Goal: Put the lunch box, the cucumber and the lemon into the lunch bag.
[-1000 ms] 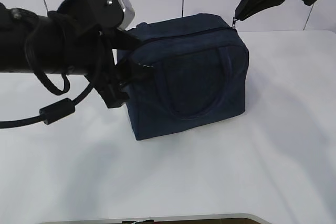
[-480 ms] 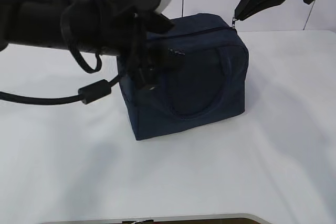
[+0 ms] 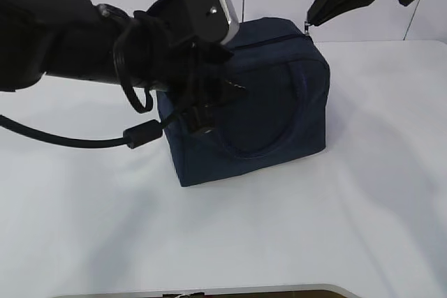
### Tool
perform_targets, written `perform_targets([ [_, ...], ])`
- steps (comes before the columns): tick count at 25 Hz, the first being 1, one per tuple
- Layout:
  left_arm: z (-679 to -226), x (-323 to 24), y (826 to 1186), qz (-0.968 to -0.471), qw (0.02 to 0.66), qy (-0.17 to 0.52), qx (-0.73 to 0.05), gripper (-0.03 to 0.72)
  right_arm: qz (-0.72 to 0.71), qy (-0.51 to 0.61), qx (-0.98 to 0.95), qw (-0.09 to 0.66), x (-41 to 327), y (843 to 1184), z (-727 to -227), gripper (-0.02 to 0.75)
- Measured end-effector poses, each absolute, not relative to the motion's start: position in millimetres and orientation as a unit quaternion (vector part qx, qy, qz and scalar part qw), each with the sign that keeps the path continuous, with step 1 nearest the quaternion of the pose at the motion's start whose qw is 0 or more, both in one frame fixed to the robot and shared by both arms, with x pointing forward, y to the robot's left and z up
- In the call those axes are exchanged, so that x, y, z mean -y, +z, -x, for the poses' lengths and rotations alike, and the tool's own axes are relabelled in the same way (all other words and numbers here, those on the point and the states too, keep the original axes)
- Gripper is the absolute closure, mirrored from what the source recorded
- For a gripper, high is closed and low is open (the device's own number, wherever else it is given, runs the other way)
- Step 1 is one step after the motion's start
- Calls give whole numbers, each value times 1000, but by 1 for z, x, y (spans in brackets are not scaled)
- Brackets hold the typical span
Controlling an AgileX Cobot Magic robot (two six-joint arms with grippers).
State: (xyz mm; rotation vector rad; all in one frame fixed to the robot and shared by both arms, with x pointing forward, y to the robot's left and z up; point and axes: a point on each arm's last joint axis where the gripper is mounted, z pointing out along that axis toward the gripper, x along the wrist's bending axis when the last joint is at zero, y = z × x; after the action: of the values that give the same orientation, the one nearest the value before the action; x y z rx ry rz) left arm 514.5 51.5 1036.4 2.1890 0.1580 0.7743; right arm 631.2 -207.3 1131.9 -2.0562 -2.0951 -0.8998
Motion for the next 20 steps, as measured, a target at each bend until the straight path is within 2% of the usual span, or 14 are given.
perform_targets([
  [3,-516,-51,1034,-864,393,307,-65,333,667,-297,682,41,206,1132,-631,734],
  [14,-522,-52,1030,-862,381,325,-74,652,667,-297,682,40,206,1132,-631,733],
  [16,-522,-52,1029,-863,378,327,-69,684,667,-297,682,40,206,1132,-631,733],
  [20,-522,-52,1029,-864,375,330,-62,694,667,-296,683,39,207,1132,-631,733],
])
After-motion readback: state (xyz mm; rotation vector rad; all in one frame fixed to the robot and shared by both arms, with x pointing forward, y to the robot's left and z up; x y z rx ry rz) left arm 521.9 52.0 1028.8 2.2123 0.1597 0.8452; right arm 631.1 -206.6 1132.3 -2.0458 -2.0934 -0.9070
